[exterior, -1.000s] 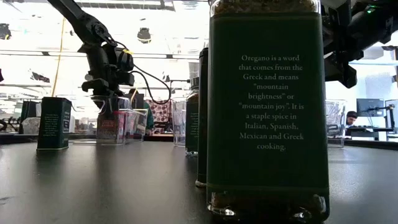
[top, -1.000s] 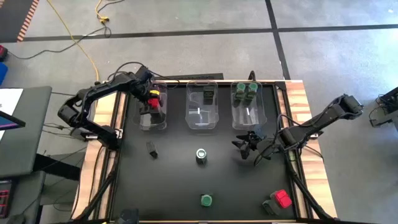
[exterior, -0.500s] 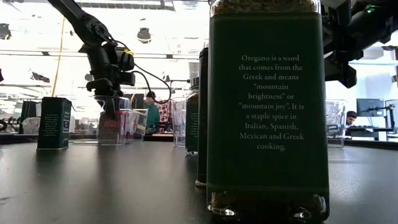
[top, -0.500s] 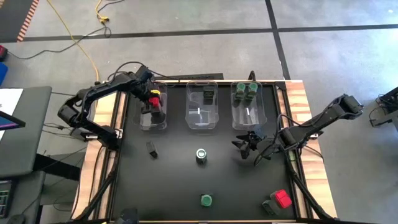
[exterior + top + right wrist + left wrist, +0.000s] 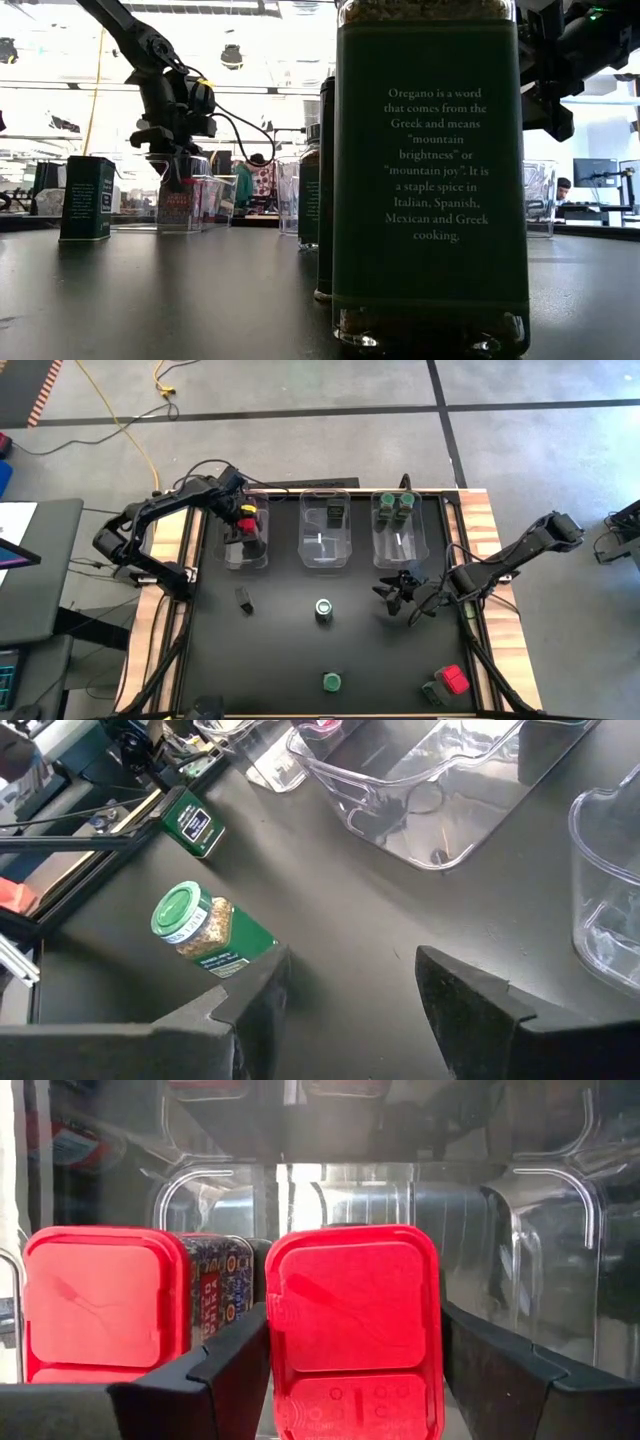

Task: Sort spices by type
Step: Put the red seasoning can into the left transparent bin

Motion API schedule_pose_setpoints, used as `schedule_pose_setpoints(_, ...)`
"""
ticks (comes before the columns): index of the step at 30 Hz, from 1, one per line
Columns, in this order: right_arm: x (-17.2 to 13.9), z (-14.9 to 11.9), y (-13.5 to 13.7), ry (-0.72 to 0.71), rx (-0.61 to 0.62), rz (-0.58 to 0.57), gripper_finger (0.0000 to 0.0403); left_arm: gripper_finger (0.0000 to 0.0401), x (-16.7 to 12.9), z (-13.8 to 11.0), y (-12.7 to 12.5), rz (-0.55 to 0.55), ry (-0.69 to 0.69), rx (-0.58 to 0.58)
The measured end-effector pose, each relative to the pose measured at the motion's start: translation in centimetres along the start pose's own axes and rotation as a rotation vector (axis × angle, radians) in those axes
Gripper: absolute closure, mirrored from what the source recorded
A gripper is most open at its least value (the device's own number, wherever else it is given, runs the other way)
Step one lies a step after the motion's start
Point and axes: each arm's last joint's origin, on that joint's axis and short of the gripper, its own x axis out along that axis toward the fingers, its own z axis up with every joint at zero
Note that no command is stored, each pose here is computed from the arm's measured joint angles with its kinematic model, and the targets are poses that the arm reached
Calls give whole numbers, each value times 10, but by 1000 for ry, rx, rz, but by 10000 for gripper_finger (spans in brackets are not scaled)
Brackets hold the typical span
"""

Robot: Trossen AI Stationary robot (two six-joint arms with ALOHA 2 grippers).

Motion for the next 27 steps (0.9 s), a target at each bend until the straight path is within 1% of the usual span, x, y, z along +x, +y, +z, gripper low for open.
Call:
schedule_pose_setpoints(16,0,0,0,0,2,0,159,141,0,0,0,3,-2,7)
schedule_pose_setpoints(24,0,0,0,0,2,0,159,106,0,0,0,3,-2,5)
schedule_pose_setpoints(27,0,0,0,0,1,0,159,99,0,0,0,2,-1,4)
